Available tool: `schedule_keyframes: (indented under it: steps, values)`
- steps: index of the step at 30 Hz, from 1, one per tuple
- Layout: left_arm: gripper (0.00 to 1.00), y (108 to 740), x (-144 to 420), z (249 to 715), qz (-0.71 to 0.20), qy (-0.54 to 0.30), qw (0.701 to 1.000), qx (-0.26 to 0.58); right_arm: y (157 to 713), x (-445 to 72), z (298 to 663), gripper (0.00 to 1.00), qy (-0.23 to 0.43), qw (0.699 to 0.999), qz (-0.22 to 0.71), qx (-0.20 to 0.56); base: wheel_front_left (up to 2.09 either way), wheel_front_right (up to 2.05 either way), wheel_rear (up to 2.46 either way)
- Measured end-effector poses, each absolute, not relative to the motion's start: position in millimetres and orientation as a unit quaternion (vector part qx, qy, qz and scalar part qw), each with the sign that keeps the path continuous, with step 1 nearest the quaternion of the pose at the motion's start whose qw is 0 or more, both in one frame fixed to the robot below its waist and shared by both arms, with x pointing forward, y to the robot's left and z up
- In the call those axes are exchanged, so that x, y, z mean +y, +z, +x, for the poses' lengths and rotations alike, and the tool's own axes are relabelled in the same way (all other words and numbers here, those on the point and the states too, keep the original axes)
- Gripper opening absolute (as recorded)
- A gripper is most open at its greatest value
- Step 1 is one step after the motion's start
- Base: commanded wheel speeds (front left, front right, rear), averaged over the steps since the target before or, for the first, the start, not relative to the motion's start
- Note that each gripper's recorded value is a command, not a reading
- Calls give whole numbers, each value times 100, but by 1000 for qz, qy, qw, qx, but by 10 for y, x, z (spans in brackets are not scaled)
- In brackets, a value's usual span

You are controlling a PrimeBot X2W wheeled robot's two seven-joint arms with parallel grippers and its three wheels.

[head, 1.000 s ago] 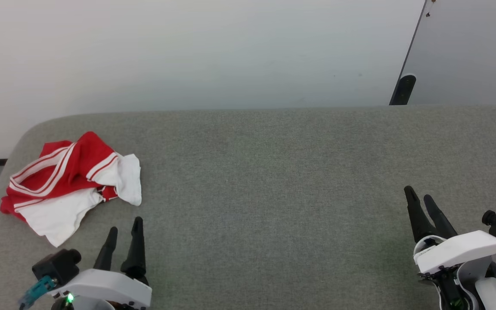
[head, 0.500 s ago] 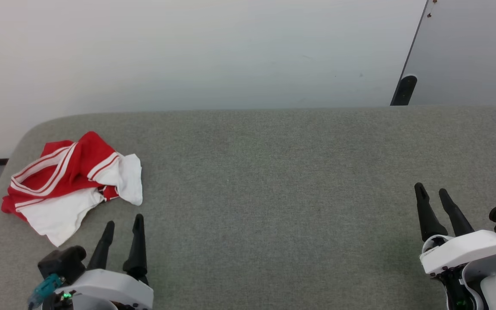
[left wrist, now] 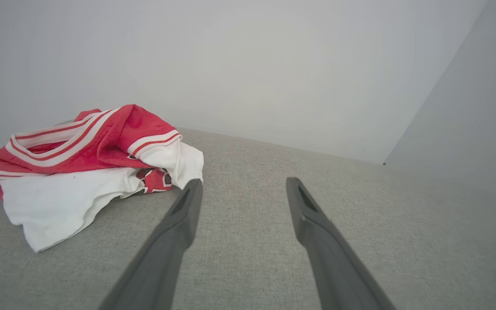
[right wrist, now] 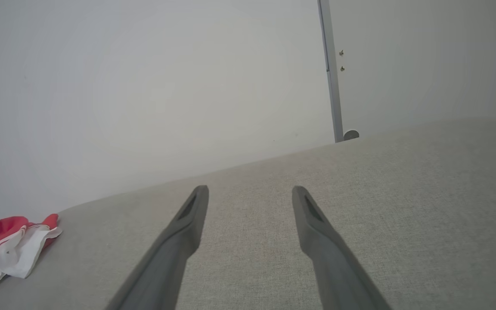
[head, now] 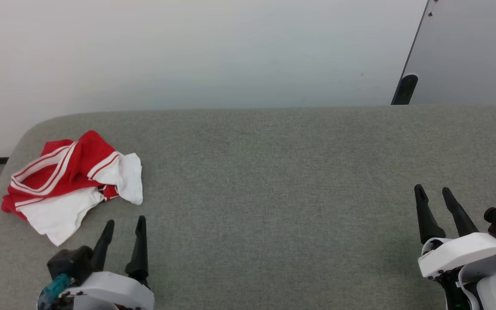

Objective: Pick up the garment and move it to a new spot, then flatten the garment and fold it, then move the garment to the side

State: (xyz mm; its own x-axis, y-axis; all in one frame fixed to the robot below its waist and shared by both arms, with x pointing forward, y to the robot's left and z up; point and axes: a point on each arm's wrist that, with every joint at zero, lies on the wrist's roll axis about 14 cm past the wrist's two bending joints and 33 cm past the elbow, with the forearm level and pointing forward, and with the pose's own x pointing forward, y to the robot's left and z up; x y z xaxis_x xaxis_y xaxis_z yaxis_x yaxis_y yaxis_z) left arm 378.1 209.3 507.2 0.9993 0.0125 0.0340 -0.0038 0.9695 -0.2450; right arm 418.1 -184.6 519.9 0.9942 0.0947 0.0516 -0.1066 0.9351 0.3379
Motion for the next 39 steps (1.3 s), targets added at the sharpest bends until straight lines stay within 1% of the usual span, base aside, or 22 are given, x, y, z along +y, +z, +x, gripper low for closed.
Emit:
schedule_keyframes:
  steps: [20, 32, 39]
  values:
    - [100, 5129, 2095, 3793, -42, -8, 998, -34, 5249, -1853, 4168, 100, 55, 991, 117, -36, 0, 0, 0]
    - [100, 5077, 2113, 3777, -30, -4, 999, -32, 5253, -1971, 4159, 100, 32, 990, 126, -46, 0, 0, 0]
    - [100, 5085, 2098, 3769, -3, -12, 999, -35, 5270, -1977, 4155, 100, 34, 992, 110, -51, 0, 0, 0]
